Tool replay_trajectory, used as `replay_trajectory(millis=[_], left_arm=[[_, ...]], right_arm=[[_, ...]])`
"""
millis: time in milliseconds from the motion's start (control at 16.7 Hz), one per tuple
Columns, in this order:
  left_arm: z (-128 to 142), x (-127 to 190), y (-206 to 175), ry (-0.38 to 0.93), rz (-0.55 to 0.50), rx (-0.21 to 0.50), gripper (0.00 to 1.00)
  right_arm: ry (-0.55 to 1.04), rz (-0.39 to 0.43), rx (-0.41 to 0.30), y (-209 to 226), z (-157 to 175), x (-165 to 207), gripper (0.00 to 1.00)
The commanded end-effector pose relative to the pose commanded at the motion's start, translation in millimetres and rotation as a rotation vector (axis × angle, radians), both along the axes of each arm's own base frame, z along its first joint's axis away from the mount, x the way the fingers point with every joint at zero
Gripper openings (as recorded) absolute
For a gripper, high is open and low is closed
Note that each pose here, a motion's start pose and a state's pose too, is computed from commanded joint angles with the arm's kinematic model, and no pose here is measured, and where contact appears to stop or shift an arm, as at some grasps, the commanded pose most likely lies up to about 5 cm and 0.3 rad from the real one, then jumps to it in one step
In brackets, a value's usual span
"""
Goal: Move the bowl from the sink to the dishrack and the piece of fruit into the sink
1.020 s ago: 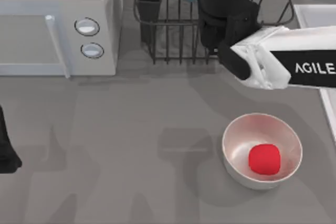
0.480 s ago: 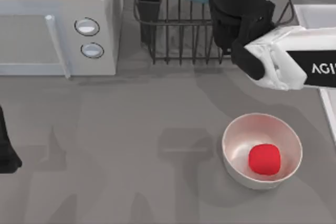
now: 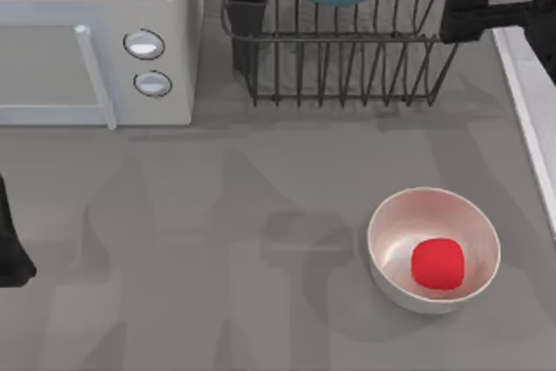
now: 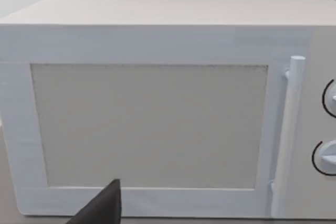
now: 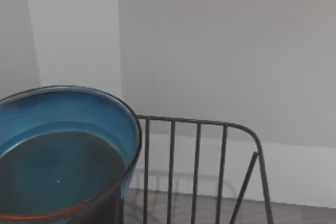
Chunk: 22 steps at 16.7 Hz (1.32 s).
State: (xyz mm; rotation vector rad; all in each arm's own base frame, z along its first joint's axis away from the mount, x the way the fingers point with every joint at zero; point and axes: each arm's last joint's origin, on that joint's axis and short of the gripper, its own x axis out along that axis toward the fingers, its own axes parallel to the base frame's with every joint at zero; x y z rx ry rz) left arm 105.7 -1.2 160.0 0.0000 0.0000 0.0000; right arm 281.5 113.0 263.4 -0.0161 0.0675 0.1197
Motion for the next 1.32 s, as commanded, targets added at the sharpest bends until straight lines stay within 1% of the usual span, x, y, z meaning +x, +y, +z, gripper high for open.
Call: replay_trajectory(millis=[120, 300, 420, 540, 720, 840, 1020, 1320], left_arm=[[0, 0, 0, 0.0, 0.0, 0.0, 1.0], [0, 0, 0, 0.0, 0.0, 0.0, 1.0], [0, 0, 0, 0.0, 0.0, 0.0, 1.0], [0, 0, 0, 0.0, 0.0, 0.0, 1.0], [0, 0, 0, 0.0, 0.0, 0.0, 1.0], [0, 0, 0, 0.0, 0.0, 0.0, 1.0], [0, 0, 0, 0.0, 0.0, 0.0, 1.0], [0, 0, 0, 0.0, 0.0, 0.0, 1.0]], right_arm=[[0.006, 0.011, 0.012, -35, -2, -44, 1.0], [0.009, 0.005, 0.029, -74, -26, -105, 1.0], [0.004, -0.012, 0.036, -90, -49, -135, 1.0], [-0.007, -0.036, 0.037, -100, -71, -155, 1.0], [-0.031, -0.078, 0.03, -109, -94, -169, 1.0], [-0.049, -0.102, 0.022, -112, -101, -174, 1.0], [-0.067, -0.12, 0.016, -114, -103, -176, 1.0], [-0.067, -0.12, 0.016, -114, -103, -176, 1.0]])
